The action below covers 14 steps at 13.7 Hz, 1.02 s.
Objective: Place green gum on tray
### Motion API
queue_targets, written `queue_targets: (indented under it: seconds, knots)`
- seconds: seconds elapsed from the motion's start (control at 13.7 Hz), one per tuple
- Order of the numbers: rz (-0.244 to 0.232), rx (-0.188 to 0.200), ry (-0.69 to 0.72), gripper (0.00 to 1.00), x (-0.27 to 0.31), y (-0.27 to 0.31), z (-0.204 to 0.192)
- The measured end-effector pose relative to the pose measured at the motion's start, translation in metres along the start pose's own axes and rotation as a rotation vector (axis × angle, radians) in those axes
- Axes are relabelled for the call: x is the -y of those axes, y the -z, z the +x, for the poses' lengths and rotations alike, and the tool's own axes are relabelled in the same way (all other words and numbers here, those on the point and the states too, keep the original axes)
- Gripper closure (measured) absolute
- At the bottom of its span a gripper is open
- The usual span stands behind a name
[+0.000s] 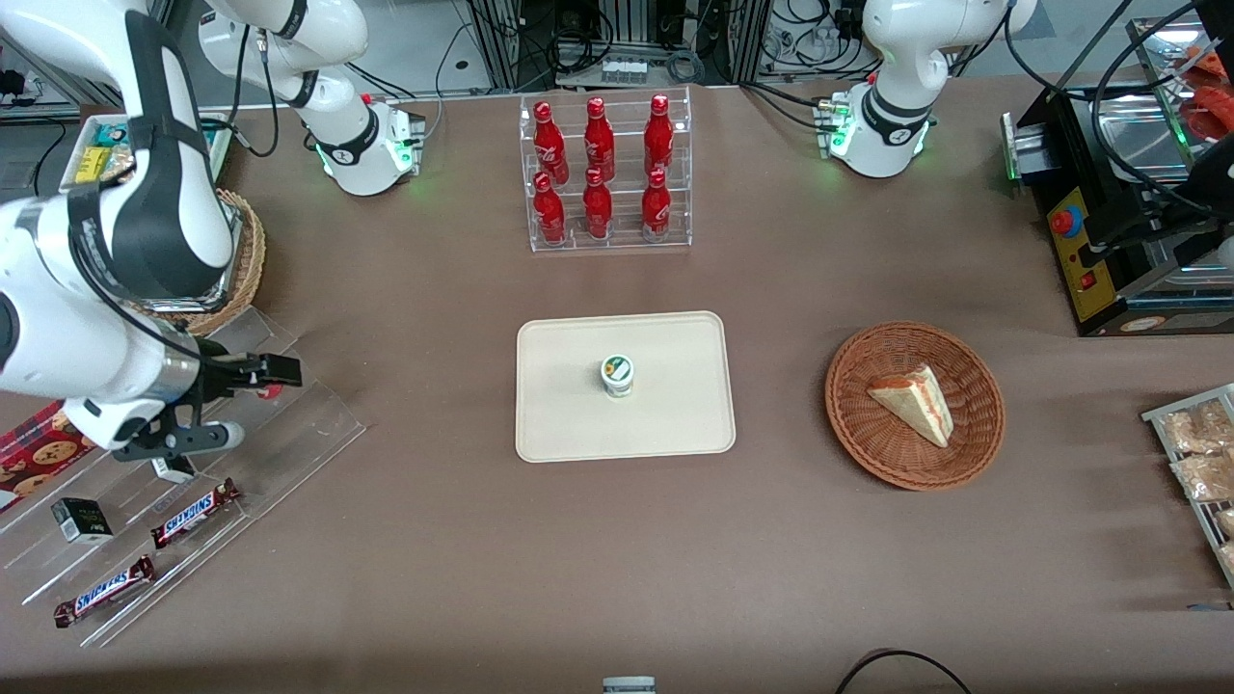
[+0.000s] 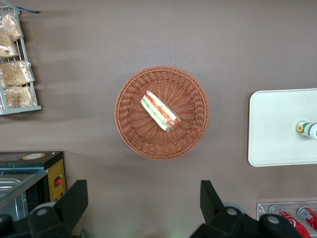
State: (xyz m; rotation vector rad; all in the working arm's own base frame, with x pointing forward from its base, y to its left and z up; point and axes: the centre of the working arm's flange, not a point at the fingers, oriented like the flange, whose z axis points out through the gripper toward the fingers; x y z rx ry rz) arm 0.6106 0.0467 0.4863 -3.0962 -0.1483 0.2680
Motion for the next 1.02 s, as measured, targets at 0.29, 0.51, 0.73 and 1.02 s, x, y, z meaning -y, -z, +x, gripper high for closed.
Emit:
queue_targets:
  seconds: [0.29, 0.51, 0.73, 1.02]
  knots:
    - [0.007, -0.031, -0.015, 0.00, -0.010, 0.029, -0.032]
    - [0.015, -0.049, -0.040, 0.00, -0.025, 0.053, -0.055]
    - [0.025, -0.031, -0.064, 0.00, -0.039, 0.064, -0.072]
    - [0.029, 0.018, -0.081, 0.00, -0.046, 0.069, -0.088]
